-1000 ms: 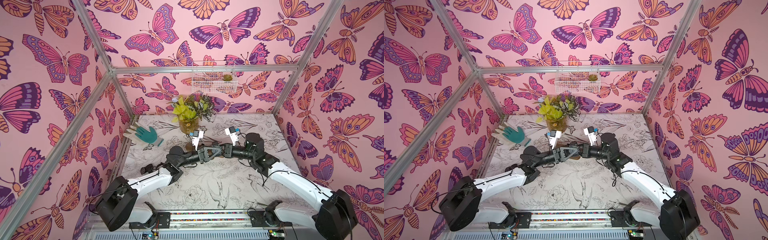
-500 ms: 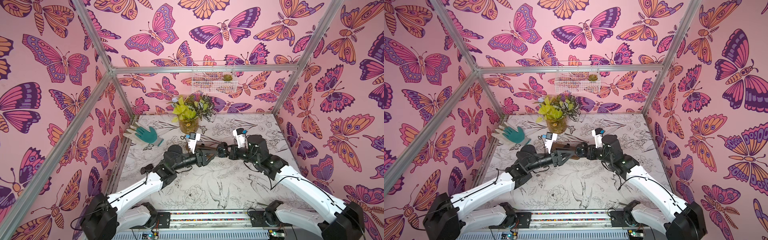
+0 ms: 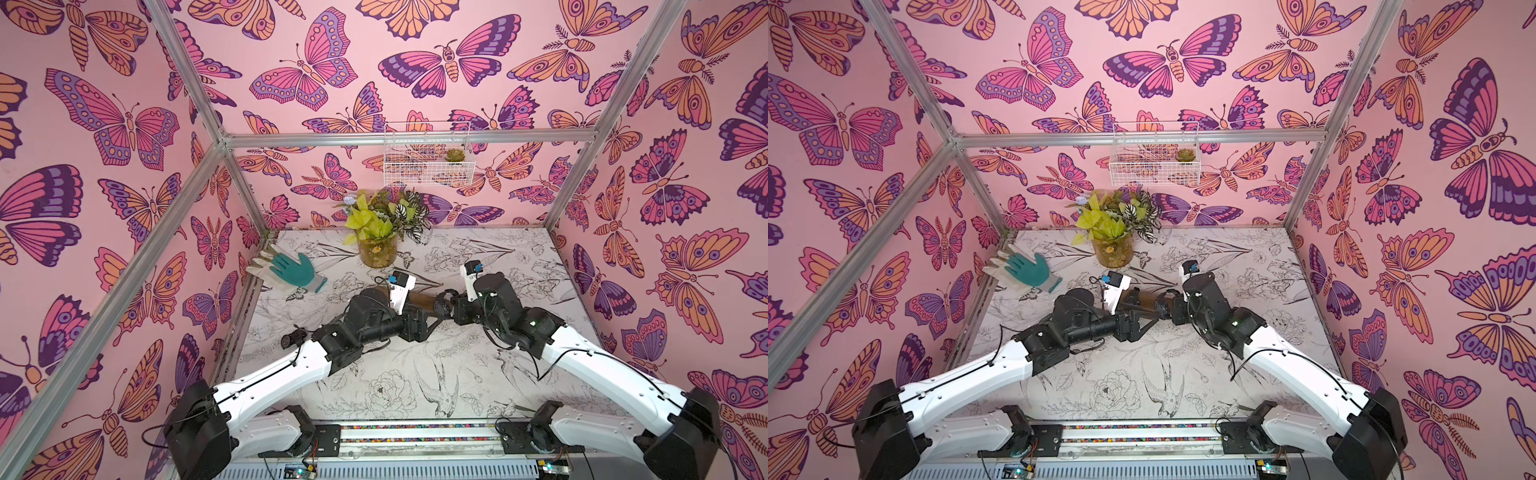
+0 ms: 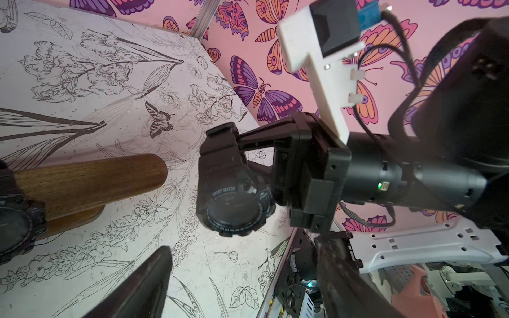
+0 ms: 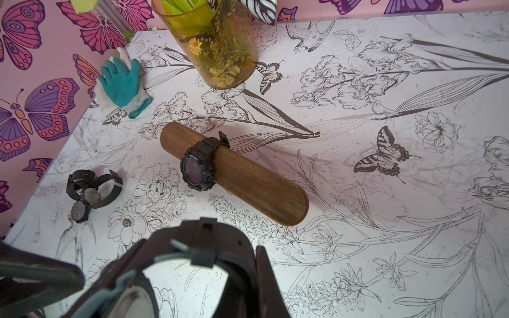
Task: Place watch on stand
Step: Pick up the watch at the center of the board.
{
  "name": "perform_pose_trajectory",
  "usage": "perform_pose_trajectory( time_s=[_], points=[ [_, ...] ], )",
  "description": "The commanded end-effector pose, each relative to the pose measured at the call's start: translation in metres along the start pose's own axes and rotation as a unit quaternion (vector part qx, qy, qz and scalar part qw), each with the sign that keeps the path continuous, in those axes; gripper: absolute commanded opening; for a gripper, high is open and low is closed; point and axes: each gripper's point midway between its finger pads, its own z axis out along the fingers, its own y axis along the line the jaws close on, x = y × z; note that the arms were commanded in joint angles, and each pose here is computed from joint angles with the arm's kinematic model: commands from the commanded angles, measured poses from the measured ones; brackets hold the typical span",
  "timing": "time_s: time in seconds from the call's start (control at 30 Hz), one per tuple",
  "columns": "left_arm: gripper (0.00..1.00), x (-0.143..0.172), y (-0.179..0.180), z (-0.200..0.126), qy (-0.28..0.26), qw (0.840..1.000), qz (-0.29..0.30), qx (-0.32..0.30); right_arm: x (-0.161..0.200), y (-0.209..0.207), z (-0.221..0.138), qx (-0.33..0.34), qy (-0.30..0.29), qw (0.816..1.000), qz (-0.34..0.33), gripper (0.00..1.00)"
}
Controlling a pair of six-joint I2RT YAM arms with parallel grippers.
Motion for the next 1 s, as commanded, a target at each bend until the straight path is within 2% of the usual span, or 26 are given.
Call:
perform_pose_trajectory(
  time_s=[0.0,0.3,0.8,0.83,0.97],
  points=[
    [0.85,0.002,0.004,0.003,0.005,1.000,0.007,-0.018,-0.013,0.002,-0.004,0.021,-0.022,0.999,-0.020,0.00],
    [0.84,0.004,0.006,0.011,0.013,1.000,0.001,-0.021,-0.011,0.020,-0.002,0.009,-0.028,0.999,-0.043,0.00],
    [0.61,0.006,0.008,0.018,0.022,0.999,-0.015,-0.022,-0.006,0.035,-0.001,-0.007,-0.032,0.998,-0.058,0.00],
    [0.60,0.015,0.017,0.026,0.036,0.999,-0.020,-0.032,-0.006,0.035,-0.001,-0.007,-0.033,0.998,-0.058,0.00],
    [0.53,0.017,0.019,0.028,0.038,0.998,-0.023,-0.035,-0.007,0.032,-0.002,0.000,-0.036,0.998,-0.056,0.00]
  ],
)
